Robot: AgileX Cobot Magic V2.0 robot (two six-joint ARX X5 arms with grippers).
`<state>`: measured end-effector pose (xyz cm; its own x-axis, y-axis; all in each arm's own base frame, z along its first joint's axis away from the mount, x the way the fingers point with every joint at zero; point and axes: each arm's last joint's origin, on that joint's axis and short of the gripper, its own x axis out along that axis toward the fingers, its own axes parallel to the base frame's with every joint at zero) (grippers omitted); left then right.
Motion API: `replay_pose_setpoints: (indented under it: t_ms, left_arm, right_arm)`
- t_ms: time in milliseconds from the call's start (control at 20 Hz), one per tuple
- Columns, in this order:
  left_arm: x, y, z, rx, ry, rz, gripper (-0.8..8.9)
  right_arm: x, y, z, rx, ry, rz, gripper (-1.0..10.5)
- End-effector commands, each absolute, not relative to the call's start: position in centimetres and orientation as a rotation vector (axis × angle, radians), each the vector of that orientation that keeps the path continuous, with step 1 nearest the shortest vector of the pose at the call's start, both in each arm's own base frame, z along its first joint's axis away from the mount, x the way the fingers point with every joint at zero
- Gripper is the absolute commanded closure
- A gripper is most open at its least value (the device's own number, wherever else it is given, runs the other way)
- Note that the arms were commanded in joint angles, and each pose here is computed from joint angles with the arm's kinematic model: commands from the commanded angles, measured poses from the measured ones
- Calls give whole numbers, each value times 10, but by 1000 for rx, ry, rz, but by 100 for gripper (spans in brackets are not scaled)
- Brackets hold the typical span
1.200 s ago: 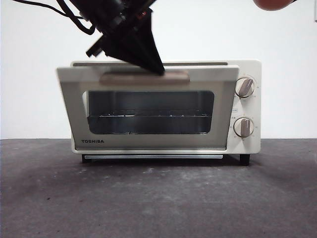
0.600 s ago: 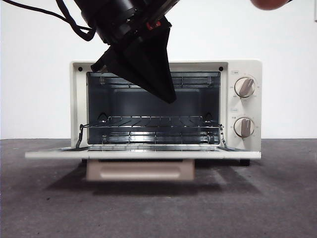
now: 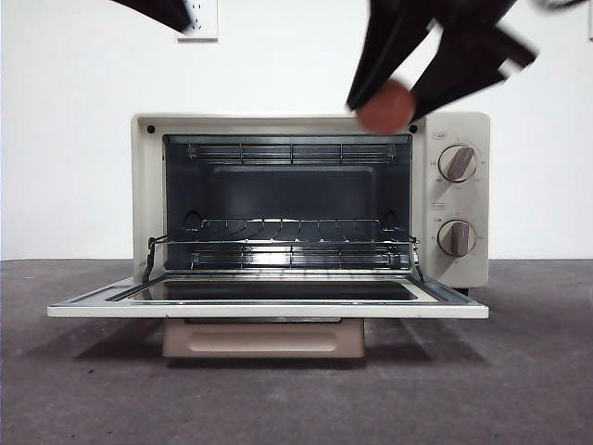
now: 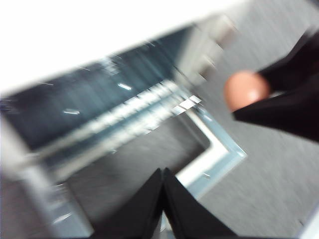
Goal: Eggoven
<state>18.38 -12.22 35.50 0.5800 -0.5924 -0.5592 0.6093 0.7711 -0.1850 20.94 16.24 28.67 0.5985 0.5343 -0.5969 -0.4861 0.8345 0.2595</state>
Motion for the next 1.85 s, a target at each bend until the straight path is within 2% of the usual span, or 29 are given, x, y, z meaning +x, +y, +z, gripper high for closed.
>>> replay_pose_setpoints:
  t_ms: [50,250,500,750,1300,1400,1550,1850]
  left_arm:
    - [175,-102,355,1,624,-679,807]
    - [157,-69,337,-62,637,-636,807]
    - [147,-56,318,-101,658,-620,807]
    - [142,-53,308,-110,701,-618,807]
    - [142,-53,308,-110,693,-619,807]
    - [142,-53,308,-110,693,-619,807]
    - [142,-53,308,-110,693,-619,807]
    - [142,-53,308,-110,694,-619,807]
  right_arm:
    - [229,175,276,93,701,608,944]
    - [257,187,247,118,709,587,944]
    - [273,195,228,130,695,590,944]
    - [285,196,219,132,654,546,944]
    - [289,198,207,125,683,536,943]
    - [289,198,207,125,683,536,885]
    - [289,198,207,146,690,528,683]
    - [289,198,207,158,694,529,638]
